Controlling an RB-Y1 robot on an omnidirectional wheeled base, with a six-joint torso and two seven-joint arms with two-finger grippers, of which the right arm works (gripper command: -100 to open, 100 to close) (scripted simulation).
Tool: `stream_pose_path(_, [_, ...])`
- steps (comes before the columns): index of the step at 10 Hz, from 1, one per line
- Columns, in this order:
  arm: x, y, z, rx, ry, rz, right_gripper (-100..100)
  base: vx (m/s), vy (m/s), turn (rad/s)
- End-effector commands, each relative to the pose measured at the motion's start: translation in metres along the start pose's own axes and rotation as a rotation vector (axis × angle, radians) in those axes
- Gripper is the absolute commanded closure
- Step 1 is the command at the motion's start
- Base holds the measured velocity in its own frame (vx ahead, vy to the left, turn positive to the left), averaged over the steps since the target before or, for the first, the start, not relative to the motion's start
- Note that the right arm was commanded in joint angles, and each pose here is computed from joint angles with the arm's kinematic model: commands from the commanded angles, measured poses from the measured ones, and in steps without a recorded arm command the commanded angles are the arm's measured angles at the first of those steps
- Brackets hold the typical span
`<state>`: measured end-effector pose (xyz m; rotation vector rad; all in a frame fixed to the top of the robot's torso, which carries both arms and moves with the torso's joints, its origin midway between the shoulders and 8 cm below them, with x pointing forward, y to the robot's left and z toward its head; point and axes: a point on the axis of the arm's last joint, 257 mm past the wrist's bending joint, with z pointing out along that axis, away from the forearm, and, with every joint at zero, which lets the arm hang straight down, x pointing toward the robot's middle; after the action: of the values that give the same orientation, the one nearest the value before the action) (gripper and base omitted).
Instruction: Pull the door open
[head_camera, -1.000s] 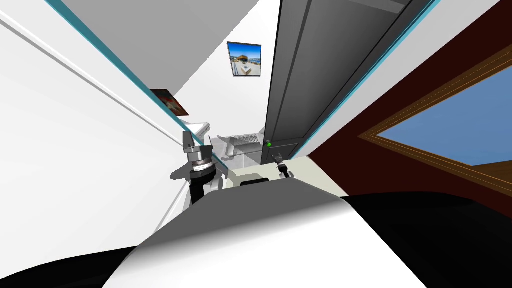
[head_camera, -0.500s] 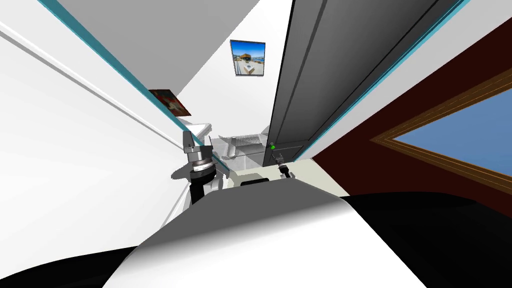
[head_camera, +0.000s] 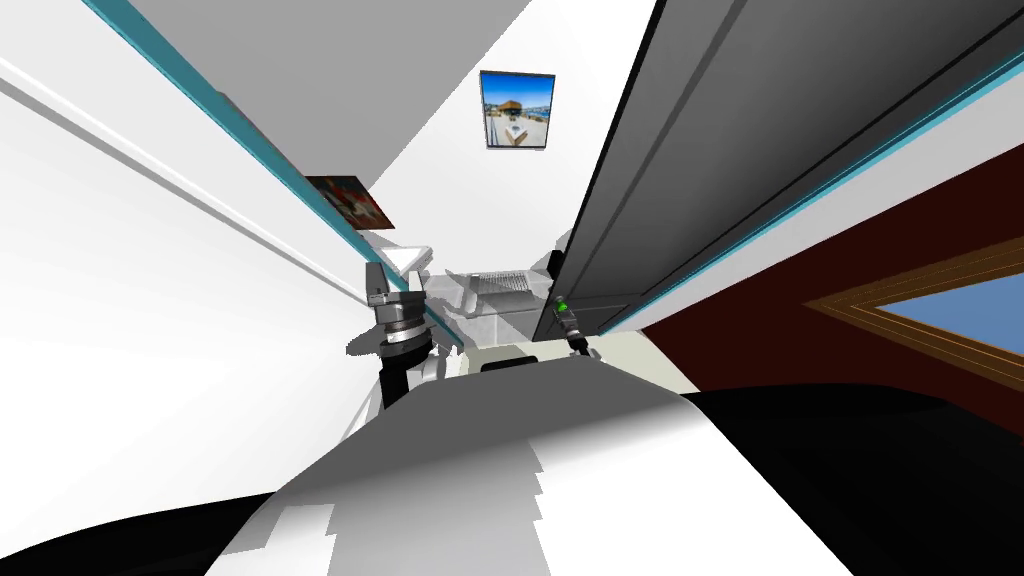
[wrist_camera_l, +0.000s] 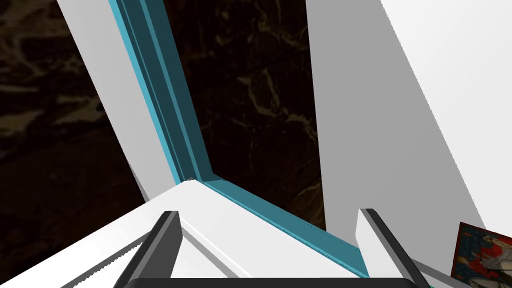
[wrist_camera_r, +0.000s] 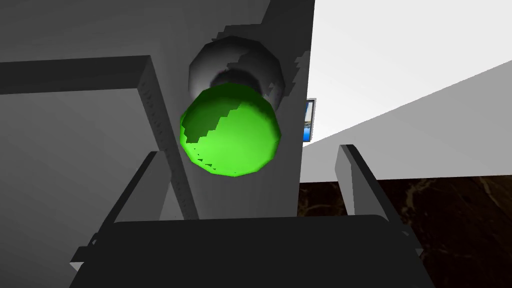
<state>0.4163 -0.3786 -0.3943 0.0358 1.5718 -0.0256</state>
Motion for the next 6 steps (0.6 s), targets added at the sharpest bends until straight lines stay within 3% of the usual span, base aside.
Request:
stream_pose_path(1, [-0.002,-0.006,-0.0058,0.008,-0.001,0.000,-100,0.137,0.016,0.036])
stream_pose_path(2, [-0.002,-0.024,-0.0133,0.028,-0.002,-0.001,-100,0.168,0.020,0.112])
stream_pose_path(4, [-0.004,-0.022,-0.0123,0.028,-0.002,-0.003,-100,0.130,-0.001,0.071])
stream_pose_path(5, [-0.004,-0.022,-0.0123,0.028,-0.002,-0.003,100,-0.010,-0.004,-0.032])
stream_pose_path(6, [-0.004,-0.022,-0.0123,0.028,-0.002,-0.003,100,-0.025,-0.010,-0.007])
